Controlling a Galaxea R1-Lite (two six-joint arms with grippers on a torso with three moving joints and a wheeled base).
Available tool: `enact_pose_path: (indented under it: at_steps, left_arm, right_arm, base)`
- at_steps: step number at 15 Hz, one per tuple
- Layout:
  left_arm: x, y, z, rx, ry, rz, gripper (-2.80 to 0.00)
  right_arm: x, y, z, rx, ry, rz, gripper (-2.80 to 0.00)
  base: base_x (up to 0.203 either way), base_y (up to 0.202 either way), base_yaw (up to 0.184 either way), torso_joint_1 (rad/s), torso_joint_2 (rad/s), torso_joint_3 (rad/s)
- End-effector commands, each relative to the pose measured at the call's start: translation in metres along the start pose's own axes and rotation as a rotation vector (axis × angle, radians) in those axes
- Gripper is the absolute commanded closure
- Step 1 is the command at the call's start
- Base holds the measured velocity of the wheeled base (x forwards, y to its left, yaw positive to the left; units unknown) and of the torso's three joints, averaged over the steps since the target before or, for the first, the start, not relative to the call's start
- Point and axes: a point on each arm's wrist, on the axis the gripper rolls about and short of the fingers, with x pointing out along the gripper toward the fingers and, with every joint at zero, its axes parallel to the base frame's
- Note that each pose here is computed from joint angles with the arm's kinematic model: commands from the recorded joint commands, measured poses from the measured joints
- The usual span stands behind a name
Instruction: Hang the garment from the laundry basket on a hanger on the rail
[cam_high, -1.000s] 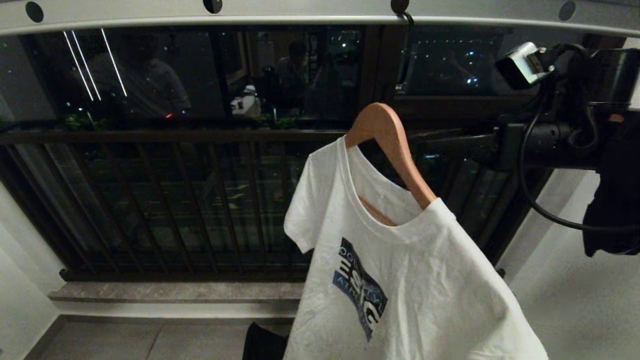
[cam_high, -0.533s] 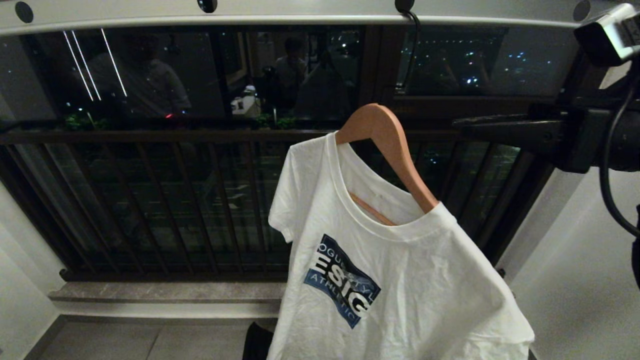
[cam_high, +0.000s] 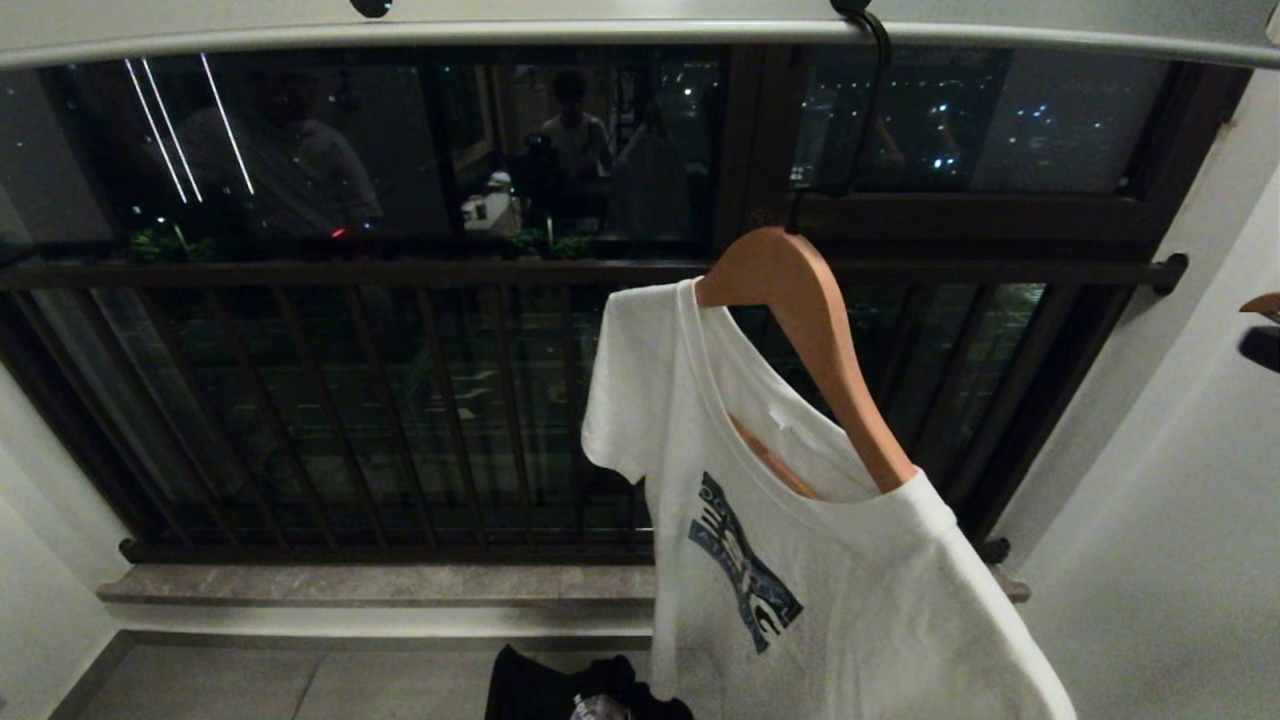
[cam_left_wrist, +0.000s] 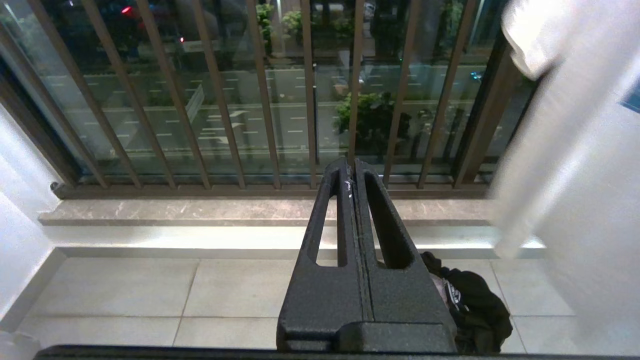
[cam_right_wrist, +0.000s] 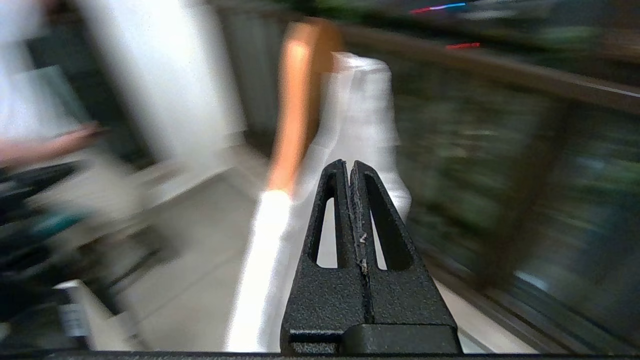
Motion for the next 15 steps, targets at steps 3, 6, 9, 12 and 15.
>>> enact_pose_path:
  at_steps: [3, 6, 9, 12, 15]
  left_arm:
    - [0.000, 0.000, 0.000, 0.001, 0.003, 0.000, 0.00]
    - [0.000, 0.000, 0.000, 0.001, 0.002, 0.000, 0.00]
    - [0.000, 0.000, 0.000, 0.001, 0.003, 0.000, 0.00]
    - [0.000, 0.000, 0.000, -0.001, 0.003, 0.000, 0.00]
    - [0.000, 0.000, 0.000, 0.001, 0.003, 0.000, 0.00]
  right_arm:
    - [-0.063, 0.074, -0.028, -0.106, -0.078, -0.250, 0.00]
    - [-0.085, 0.111, -0.060, -0.056, -0.043, -0.311, 0.00]
    - [-0.110, 0.109, -0.068, 0.044, 0.061, -0.194, 0.00]
    - [-0.129, 0.108, -0.098, 0.034, 0.114, -0.223, 0.00]
    - [-0.119, 0.093, -0.157, -0.001, 0.126, -0.485, 0.00]
  base:
    - [0.000, 0.000, 0.000, 0.000, 0.00, 0.000]
    - [0.000, 0.000, 0.000, 0.000, 0.00, 0.000]
    - [0.000, 0.000, 0.000, 0.000, 0.00, 0.000]
    - [0.000, 0.000, 0.000, 0.000, 0.00, 0.000]
    - [0.000, 0.000, 0.000, 0.000, 0.00, 0.000]
